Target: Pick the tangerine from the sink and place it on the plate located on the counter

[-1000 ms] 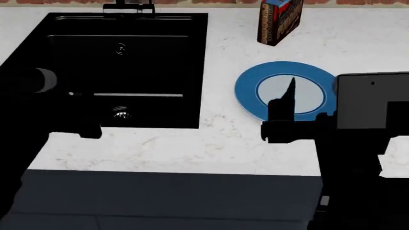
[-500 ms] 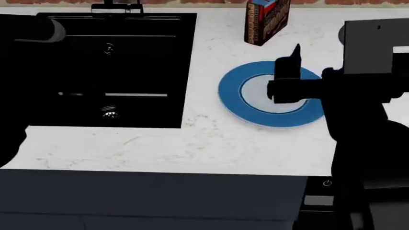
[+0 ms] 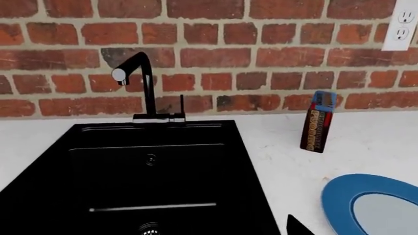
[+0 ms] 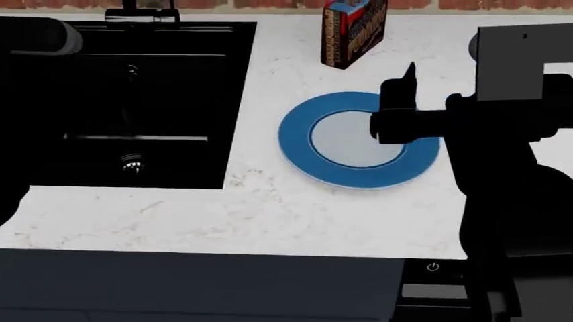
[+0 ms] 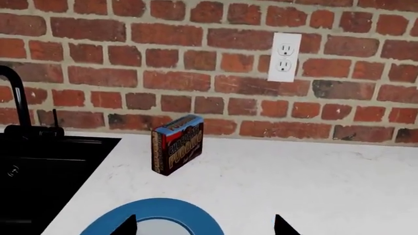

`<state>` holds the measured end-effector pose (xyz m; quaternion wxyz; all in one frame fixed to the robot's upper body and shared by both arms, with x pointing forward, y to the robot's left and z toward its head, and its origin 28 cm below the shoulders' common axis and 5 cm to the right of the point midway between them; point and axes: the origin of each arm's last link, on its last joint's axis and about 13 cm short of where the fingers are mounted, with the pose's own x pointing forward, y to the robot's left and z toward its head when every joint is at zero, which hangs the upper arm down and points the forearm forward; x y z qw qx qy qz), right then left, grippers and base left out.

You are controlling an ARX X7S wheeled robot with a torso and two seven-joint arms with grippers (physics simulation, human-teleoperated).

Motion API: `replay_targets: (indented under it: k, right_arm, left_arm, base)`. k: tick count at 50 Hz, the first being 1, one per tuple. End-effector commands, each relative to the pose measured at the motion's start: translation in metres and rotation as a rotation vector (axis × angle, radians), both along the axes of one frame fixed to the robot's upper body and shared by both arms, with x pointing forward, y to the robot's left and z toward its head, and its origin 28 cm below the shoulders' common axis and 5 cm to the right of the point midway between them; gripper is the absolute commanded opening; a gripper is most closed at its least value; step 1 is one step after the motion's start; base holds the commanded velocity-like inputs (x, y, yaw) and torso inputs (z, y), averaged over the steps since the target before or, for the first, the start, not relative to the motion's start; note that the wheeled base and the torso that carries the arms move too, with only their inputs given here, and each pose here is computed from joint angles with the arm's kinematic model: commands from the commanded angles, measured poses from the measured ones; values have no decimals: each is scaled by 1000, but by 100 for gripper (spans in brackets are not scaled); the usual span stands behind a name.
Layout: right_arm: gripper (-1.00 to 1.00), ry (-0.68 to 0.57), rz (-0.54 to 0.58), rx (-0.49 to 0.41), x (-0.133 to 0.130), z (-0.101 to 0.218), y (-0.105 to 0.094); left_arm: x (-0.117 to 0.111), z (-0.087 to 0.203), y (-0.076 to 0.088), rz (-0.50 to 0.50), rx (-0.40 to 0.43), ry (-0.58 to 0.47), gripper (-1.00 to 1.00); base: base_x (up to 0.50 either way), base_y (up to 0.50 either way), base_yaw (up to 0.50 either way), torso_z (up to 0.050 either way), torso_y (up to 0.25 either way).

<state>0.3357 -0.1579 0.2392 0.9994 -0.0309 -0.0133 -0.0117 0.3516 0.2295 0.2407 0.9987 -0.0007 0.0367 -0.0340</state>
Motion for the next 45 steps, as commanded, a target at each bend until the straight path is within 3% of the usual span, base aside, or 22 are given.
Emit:
replay_targets:
  k: [1,45]
  right_arm:
    - [100,5,5,6,1,-2,1]
    - [100,12,6,13,-1,-2,1]
  left_arm:
    - [-1,2,3,16,-11,7,100]
    - [-1,-3,4,6,-9,20,100]
  base:
    - [328,0,0,0,0]
    - [335,0,0,0,0]
